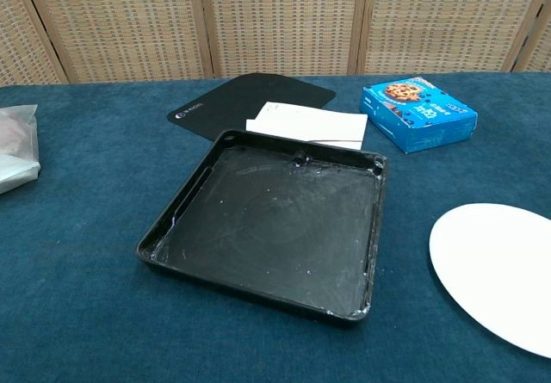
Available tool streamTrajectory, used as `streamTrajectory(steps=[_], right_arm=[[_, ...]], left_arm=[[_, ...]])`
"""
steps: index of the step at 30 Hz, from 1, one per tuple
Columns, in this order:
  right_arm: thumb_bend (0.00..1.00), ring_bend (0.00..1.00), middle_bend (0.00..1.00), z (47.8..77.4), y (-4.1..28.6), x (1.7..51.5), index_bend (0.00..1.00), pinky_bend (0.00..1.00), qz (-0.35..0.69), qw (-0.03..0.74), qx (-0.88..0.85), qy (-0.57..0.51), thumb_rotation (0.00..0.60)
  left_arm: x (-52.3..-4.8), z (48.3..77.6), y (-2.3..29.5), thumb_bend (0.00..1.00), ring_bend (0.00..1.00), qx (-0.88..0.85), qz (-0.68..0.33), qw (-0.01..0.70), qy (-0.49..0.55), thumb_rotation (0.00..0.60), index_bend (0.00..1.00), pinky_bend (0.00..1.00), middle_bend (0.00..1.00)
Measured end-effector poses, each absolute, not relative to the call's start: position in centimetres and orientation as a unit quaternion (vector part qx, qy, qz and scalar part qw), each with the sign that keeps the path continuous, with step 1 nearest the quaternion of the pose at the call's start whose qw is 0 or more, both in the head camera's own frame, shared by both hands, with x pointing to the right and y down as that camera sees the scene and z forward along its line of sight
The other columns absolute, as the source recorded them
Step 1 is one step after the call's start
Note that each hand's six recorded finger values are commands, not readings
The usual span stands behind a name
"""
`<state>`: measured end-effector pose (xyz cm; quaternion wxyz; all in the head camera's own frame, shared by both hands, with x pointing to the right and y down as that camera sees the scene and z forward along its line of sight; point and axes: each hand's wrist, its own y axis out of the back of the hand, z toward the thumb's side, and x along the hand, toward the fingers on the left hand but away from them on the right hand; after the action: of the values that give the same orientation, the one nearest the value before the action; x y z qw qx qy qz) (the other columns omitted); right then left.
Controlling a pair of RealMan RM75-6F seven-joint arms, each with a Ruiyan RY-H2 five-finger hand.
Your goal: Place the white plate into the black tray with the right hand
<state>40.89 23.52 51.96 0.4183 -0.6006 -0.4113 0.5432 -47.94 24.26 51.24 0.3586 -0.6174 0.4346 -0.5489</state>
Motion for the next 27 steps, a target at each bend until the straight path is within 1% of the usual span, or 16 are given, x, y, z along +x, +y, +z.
streamTrajectory(steps=[7,10,13,19,23,27], right_arm=[[0.0,0.0,0.0,52.8,23.8,40.4,0.0,0.0,0.544,0.414,-0.62,-0.385,0.6],[0.0,0.0,0.0,53.7,24.1,39.8,0.0,0.0,0.532,0.41,-0.642,-0.37,0.6],[0.0,0.0,0.0,55.5,24.7,39.1,0.0,0.0,0.516,0.417,-0.662,-0.348,0.6],[0.0,0.0,0.0,60.1,26.7,38.0,0.0,0.0,0.481,0.448,-0.697,-0.288,0.6],[0.0,0.0,0.0,63.0,28.4,36.1,0.0,0.0,0.444,0.465,-0.723,-0.251,0.6],[0.0,0.0,0.0,65.2,30.0,34.3,0.0,0.0,0.423,0.463,-0.746,-0.225,0.6]], left_arm=[[-48.0,51.2,24.2,0.0,0.0,-0.617,-0.549,0.357,0.436,0.6,0.0,0.0,0.0],[-47.9,51.3,24.2,0.0,0.0,-0.615,-0.549,0.358,0.438,0.6,0.0,0.0,0.0],[-47.9,51.6,24.0,0.0,0.0,-0.613,-0.551,0.359,0.437,0.6,0.0,0.0,0.0],[-47.8,52.1,23.7,0.0,0.0,-0.613,-0.557,0.355,0.434,0.6,0.0,0.0,0.0],[-47.9,52.3,23.6,0.0,0.0,-0.614,-0.558,0.352,0.433,0.6,0.0,0.0,0.0],[-47.9,52.4,23.6,0.0,0.0,-0.615,-0.559,0.35,0.433,0.6,0.0,0.0,0.0]])
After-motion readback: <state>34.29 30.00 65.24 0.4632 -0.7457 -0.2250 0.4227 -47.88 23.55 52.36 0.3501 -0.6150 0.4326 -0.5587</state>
